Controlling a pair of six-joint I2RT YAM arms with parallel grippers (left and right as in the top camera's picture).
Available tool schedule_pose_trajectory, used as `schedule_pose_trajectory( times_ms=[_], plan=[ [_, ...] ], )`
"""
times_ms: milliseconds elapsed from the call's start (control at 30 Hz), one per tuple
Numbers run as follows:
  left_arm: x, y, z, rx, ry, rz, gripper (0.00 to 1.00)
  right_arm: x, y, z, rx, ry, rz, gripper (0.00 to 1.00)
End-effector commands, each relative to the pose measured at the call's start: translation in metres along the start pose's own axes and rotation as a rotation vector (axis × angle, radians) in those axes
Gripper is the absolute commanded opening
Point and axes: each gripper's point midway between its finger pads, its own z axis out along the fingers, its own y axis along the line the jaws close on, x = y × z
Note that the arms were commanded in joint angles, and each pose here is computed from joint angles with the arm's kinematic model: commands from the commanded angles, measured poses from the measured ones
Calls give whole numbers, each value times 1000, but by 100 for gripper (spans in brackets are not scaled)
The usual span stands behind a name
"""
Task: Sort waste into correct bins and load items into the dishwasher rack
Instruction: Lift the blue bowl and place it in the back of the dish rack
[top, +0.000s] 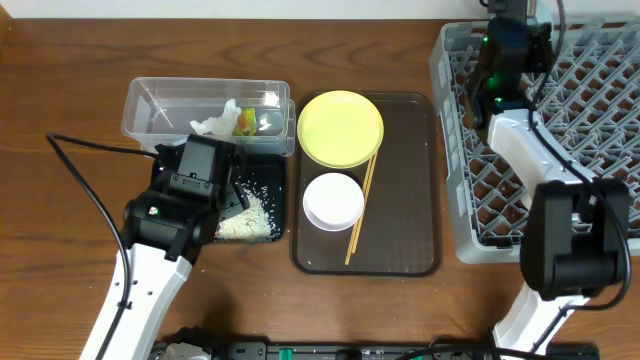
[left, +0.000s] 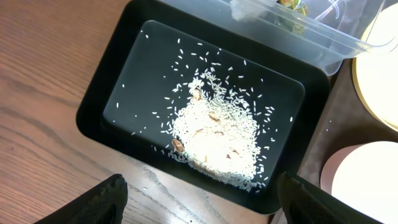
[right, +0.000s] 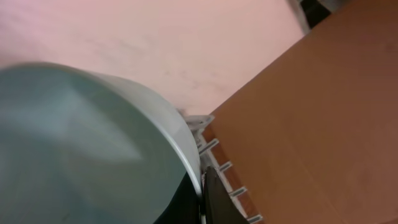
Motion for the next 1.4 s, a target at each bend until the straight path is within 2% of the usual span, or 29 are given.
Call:
schedule_pose_trajectory(
  times_ms=[0, 567, 1033, 1367],
  plan=[
    [-5, 3, -1, -16, -16, -24, 80, 9, 14, 4, -12, 10, -9, 1],
    [-4, 2, -1, -9, -10, -24, 80, 21, 43, 0, -52, 34, 56, 1],
    [-3, 0, -1, -1, -4, -24, 80, 37, 57, 2, -73, 70, 5, 2],
    [-3, 1, -1, -1, -4, -23, 80, 33, 74, -20, -95, 76, -41, 1]
  ],
)
